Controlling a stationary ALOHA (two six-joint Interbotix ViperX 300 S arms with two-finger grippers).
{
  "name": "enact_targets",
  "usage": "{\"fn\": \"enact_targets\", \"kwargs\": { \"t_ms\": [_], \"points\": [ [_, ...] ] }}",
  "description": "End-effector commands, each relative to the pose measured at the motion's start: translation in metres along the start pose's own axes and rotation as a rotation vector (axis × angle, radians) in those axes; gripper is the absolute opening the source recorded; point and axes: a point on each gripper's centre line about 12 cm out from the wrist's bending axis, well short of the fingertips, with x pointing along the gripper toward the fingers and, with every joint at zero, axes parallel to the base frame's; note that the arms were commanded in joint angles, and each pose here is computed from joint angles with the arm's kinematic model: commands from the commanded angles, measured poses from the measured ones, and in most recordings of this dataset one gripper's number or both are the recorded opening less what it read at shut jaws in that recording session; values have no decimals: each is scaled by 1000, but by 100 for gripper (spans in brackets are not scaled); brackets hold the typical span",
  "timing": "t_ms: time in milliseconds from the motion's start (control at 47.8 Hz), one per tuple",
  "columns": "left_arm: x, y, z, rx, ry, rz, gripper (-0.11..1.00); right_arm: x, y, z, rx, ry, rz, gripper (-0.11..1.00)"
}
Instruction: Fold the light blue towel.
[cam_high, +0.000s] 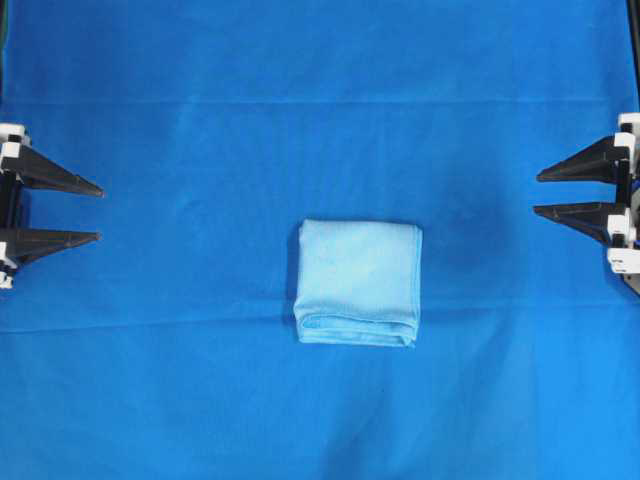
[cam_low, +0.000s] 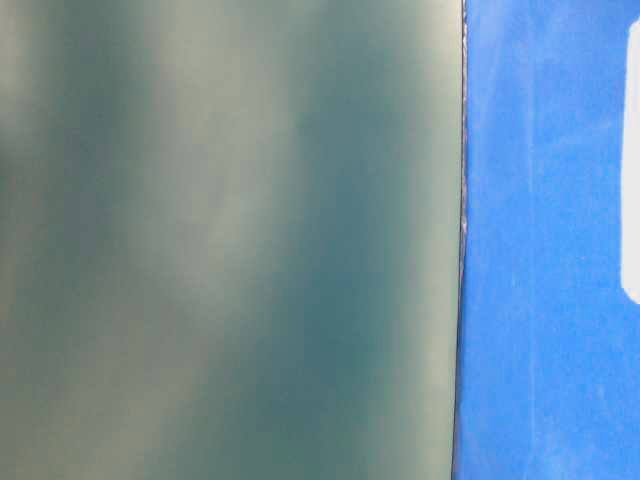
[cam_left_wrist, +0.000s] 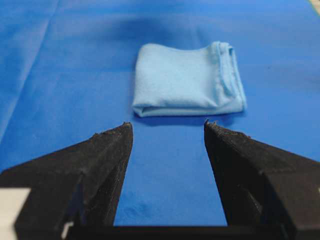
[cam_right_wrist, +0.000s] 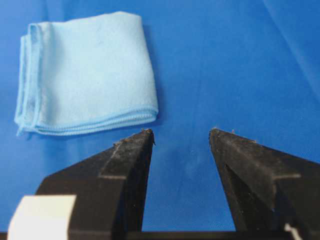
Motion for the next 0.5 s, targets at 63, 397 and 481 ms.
{"fn": "enact_targets", "kwargs": {
  "t_ms": [63,397,481],
  "points": [
    [1,1,5,-1,-17,5,53,1,1,3,-2,-6,3,55],
    [1,1,5,-1,-14,5,53,1,1,4,-2,-7,4,55],
    [1,1,5,-1,-14,5,53,1,1,3,-3,-5,2,55]
  ]
}}
